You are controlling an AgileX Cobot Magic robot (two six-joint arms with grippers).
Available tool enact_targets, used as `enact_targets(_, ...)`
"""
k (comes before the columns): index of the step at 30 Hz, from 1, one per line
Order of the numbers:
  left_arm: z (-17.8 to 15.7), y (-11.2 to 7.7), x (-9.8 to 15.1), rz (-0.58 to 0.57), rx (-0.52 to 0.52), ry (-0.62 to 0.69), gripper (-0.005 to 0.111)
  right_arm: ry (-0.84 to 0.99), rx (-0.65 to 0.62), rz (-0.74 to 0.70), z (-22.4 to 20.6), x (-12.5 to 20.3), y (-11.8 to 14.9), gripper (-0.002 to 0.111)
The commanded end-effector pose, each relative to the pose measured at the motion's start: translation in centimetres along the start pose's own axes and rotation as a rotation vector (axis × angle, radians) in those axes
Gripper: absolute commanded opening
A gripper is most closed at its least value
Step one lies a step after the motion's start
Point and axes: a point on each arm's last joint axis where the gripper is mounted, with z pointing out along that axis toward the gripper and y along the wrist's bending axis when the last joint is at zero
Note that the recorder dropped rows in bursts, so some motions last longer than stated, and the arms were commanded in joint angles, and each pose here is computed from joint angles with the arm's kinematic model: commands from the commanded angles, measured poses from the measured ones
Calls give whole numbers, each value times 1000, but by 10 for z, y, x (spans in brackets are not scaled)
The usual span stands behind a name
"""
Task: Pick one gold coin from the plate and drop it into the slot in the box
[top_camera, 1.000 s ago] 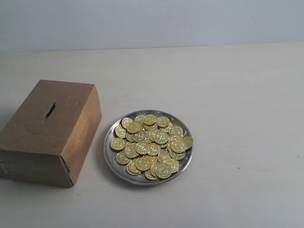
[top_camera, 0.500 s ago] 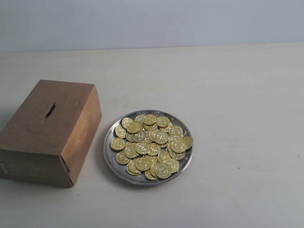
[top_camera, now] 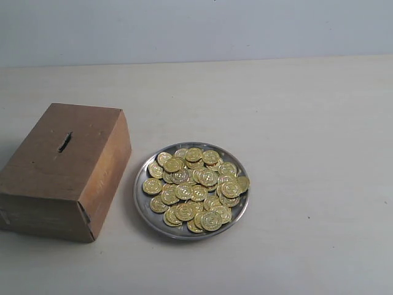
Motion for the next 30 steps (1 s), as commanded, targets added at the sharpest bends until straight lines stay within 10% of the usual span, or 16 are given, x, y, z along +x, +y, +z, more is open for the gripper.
enact_targets(1,0,0,1,36,-4,3,0,-3,9,-1,0,1,-1,0)
enact_targets(30,0,-1,1,67,16,-2,0,0,6,-2,0,1,-1,0)
